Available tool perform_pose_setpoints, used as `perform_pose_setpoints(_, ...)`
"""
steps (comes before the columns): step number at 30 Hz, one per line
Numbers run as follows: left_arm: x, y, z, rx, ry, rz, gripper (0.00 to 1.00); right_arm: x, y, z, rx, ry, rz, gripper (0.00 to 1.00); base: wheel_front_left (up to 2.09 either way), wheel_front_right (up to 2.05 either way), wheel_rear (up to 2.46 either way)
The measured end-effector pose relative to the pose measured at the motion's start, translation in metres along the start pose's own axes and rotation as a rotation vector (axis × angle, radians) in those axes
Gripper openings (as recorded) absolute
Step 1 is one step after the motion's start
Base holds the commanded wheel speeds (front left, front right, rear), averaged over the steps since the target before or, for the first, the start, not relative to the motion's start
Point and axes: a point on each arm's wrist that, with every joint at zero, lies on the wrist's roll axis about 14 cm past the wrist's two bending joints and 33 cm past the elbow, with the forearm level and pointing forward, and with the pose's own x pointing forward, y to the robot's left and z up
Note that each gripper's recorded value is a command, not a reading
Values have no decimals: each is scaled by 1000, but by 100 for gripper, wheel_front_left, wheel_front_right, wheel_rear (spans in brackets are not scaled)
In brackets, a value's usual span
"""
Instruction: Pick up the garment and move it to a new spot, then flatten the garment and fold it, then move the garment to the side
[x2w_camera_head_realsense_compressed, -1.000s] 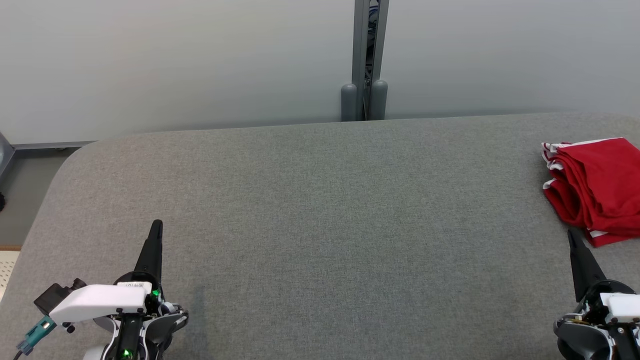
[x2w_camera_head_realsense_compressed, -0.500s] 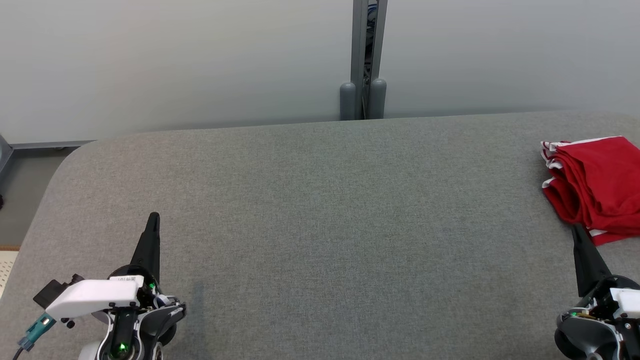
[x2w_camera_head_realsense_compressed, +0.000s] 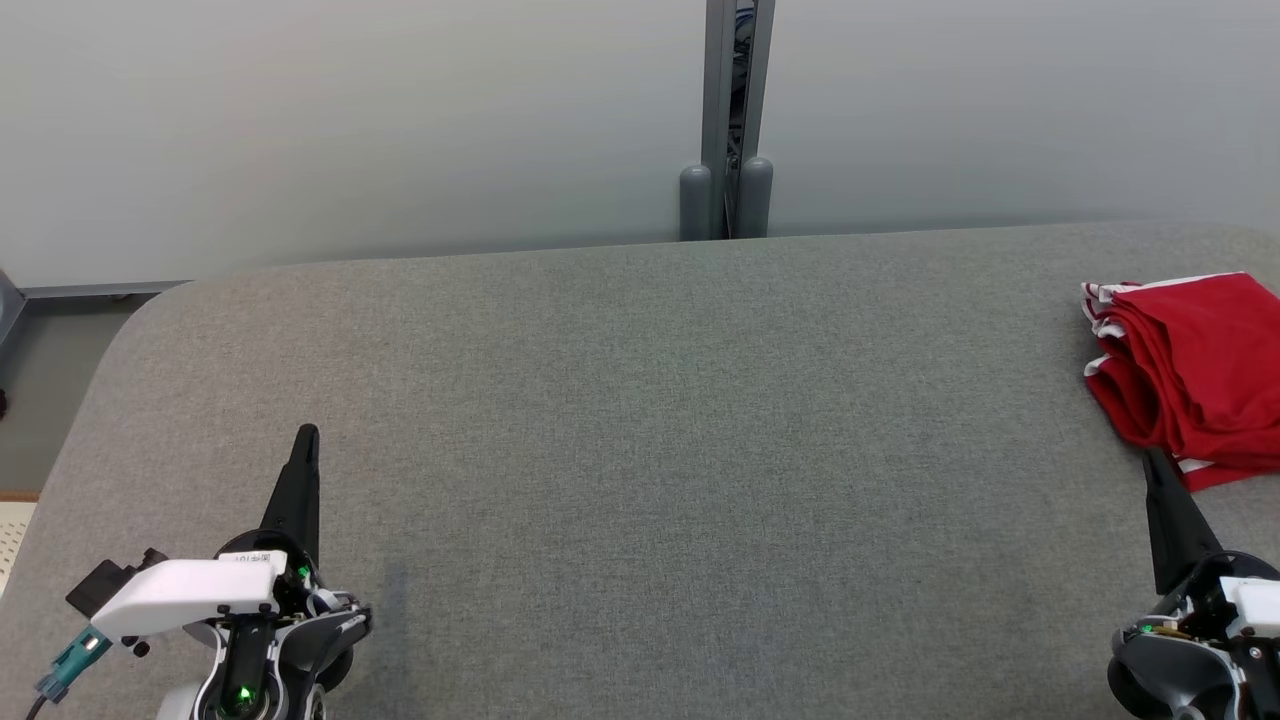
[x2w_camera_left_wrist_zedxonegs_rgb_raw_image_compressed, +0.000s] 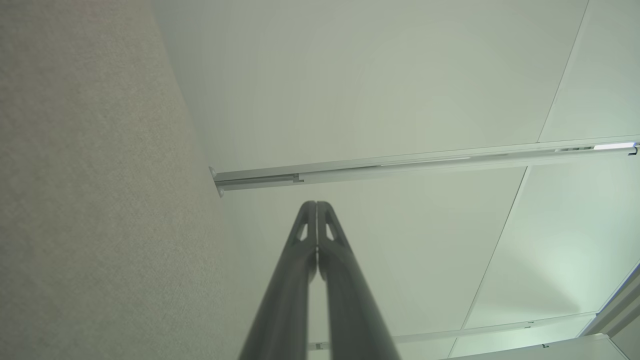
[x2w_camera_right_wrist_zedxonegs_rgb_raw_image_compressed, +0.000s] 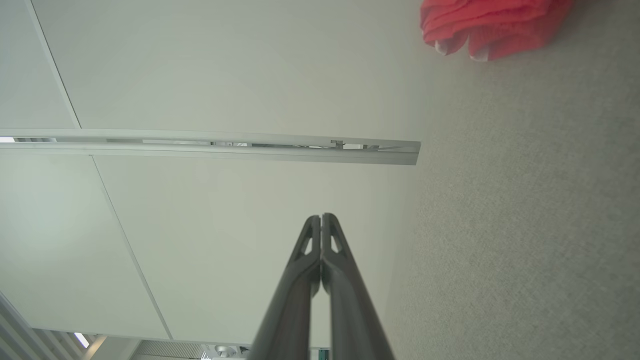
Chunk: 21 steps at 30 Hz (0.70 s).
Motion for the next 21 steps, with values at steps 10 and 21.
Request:
perform_pose_setpoints(10,0,0,0,-1,-1,0,0,0,0,0,-3,1,-1,0,0,0,0)
perform_pose_setpoints(21,0,0,0,-2,0,0,0,0,0,0,-1,0,-1,0,0,0,0)
